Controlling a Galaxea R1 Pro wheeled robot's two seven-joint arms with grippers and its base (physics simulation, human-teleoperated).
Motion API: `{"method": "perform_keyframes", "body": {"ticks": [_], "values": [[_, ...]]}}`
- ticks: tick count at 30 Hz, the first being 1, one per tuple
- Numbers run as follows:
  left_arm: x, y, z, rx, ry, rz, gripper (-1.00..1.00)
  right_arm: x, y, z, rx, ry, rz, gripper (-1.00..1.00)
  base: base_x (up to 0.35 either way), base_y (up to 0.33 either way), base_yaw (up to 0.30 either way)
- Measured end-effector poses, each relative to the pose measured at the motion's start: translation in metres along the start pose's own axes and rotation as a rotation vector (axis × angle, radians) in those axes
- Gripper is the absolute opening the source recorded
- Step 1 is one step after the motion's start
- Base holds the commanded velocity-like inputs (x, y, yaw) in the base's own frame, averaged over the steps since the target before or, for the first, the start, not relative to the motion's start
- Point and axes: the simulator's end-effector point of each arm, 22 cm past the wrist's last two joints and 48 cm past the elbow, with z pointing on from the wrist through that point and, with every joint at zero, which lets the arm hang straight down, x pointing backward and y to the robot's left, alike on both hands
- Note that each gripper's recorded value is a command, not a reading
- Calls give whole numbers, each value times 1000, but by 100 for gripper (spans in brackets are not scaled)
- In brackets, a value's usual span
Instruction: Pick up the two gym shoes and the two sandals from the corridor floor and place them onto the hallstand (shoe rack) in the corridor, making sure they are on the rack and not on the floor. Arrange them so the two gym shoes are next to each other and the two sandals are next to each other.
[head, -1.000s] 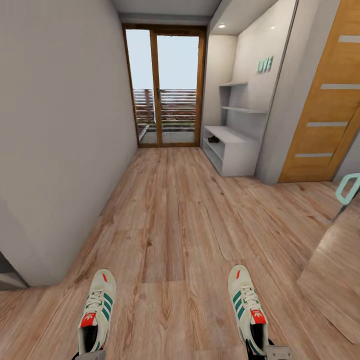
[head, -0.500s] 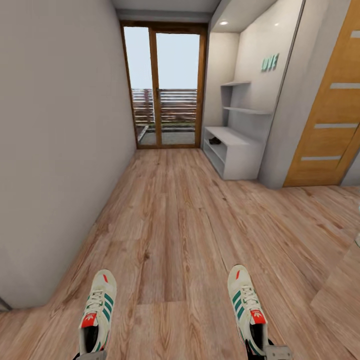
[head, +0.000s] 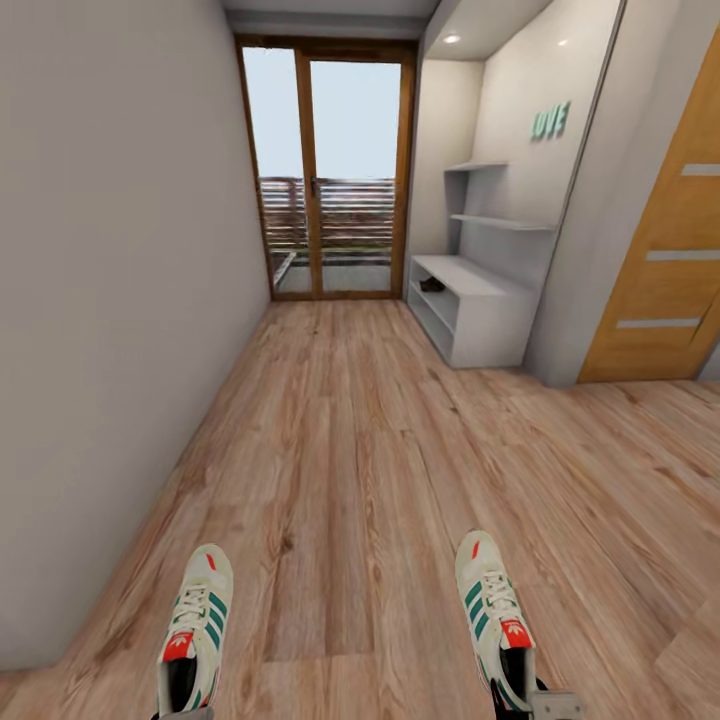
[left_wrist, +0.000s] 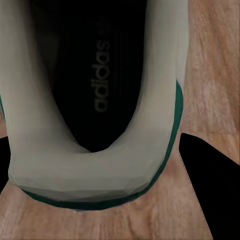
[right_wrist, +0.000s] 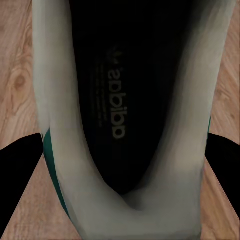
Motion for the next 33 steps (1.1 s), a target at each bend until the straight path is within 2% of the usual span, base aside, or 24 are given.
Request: {"method": "perform_keyframes", "body": {"ticks": [33], "values": [[-1, 2, 0, -1, -2, 3, -100, 0, 0, 0, 0, 0, 0, -100, 338, 0, 0]]}}
